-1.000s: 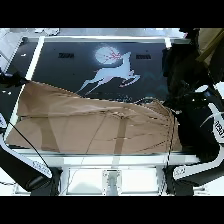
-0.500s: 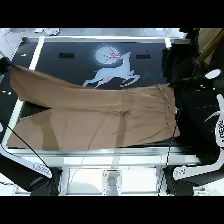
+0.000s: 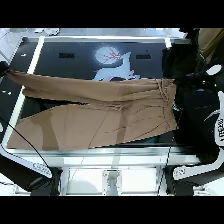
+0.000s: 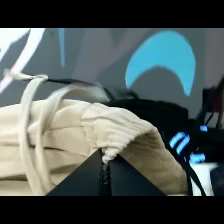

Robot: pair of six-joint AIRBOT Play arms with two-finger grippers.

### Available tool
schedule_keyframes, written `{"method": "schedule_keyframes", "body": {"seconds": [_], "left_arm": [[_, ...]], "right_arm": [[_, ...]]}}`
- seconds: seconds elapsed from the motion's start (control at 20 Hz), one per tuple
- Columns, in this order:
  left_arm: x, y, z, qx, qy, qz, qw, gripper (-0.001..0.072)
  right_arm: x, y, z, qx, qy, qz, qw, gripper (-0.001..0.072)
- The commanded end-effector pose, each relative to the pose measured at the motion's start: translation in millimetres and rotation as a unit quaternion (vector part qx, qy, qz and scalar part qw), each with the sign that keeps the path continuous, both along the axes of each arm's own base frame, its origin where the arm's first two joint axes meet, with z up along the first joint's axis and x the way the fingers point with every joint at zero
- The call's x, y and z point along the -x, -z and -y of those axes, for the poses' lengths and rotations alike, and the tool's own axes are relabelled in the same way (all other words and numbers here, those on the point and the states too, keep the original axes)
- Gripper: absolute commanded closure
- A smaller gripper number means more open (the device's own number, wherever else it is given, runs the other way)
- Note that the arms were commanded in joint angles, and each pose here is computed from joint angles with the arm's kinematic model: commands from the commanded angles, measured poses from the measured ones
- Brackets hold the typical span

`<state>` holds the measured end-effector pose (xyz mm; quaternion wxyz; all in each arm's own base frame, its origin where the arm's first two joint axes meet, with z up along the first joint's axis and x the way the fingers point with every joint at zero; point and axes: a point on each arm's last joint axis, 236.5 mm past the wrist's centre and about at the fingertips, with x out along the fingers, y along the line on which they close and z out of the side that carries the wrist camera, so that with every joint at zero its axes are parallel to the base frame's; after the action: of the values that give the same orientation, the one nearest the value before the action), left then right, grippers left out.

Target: Fold the clothes and pants, and hang the long-sleeved shirts on hangers.

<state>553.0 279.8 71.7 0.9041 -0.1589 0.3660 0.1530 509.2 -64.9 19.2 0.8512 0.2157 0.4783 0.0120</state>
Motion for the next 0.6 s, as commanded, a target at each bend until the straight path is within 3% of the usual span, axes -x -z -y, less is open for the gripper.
{"method": "schedule_keyframes", "body": {"seconds": [0.0, 0.15, 0.4, 0.45, 0.5, 0.55], "left_arm": [[-14.1, 15.4, 3.7, -0.01, -0.006, 0.001, 1.0, 0.07], [-30.3, 16.6, 1.2, 0.022, -0.055, 0.04, 0.997, 0.07], [-37.1, 32.9, 5.4, 0.028, -0.054, 0.035, 0.998, 0.0697], [-37.9, 35.4, 8.4, 0.034, -0.054, 0.033, 0.997, 0.0592], [-39.0, 35.0, 12.2, 0.04, -0.055, 0.034, 0.997, 0.0174], [-37.3, 31.2, 14.2, 0.049, -0.061, 0.034, 0.996, 0.0008]], "right_arm": [[-32.3, -4.1, -3.5, 0.015, 0.024, 0.053, 0.998, 0.0685], [-49.7, 6.8, 2.3, -0.011, 0.081, 0.065, 0.995, 0.0685], [-53.9, 34.2, 3.3, -0.02, 0.093, 0.047, 0.994, 0.0684], [-56.3, 34.2, 5.3, -0.028, 0.108, 0.049, 0.993, 0.0684], [-60.3, 30.6, 7.9, -0.038, 0.127, 0.056, 0.99, 0.0664], [-65.1, 23.3, 9.3, -0.051, 0.143, 0.066, 0.986, 0.0484]]}}
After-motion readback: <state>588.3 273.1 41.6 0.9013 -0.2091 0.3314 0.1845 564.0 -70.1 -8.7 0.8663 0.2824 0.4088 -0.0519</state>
